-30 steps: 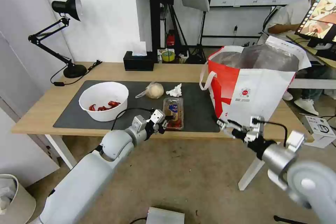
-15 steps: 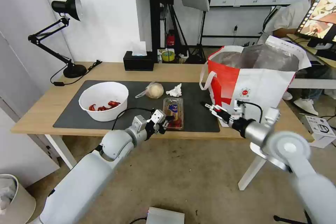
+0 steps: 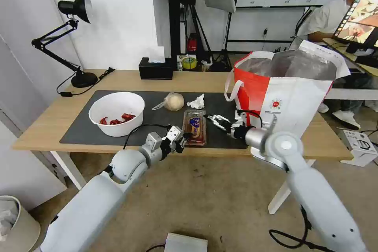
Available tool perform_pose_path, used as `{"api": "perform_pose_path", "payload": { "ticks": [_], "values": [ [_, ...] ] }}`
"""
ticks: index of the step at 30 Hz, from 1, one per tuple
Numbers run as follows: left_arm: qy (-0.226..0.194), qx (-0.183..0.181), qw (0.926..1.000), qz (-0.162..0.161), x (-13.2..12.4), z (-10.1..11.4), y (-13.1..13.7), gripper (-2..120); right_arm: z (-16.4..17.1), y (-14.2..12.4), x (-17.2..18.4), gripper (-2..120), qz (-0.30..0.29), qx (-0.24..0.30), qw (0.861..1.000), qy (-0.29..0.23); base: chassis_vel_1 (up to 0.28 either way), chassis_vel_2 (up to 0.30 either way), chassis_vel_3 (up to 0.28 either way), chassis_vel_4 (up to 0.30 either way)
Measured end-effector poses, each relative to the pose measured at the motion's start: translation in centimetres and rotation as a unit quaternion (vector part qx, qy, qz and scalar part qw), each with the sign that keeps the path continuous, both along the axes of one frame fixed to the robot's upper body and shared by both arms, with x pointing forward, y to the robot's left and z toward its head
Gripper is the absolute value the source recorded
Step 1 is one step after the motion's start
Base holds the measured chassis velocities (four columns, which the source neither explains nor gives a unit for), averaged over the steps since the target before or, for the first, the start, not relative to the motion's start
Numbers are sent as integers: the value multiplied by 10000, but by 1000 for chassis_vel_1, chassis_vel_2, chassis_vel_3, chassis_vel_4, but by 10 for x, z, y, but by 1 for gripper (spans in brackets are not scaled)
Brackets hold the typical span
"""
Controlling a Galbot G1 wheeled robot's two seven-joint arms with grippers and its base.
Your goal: Pick up the trash from the table and place it into the takeout bag.
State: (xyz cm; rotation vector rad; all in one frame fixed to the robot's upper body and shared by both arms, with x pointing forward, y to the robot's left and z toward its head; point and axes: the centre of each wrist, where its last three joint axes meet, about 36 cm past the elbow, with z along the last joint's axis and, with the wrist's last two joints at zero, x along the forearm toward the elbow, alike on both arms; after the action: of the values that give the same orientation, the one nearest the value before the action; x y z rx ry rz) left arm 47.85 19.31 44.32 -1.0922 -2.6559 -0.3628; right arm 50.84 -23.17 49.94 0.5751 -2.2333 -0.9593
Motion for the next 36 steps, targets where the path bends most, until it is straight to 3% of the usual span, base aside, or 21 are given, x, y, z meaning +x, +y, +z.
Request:
{"api": "perform_pose_path", "payload": {
  "ticks": [15, 36],
  "values": [
    [2, -82, 10000, -29, 2, 3, -2, 0, 13, 23, 26, 100, 15, -587, 9980, 224, 0, 0, 0, 0],
    [20, -136, 9999, -22, 2, 2, -3, 0, 18, 53, 44, 100, 108, -852, 9954, 434, 0, 0, 0, 0]
  ]
}}
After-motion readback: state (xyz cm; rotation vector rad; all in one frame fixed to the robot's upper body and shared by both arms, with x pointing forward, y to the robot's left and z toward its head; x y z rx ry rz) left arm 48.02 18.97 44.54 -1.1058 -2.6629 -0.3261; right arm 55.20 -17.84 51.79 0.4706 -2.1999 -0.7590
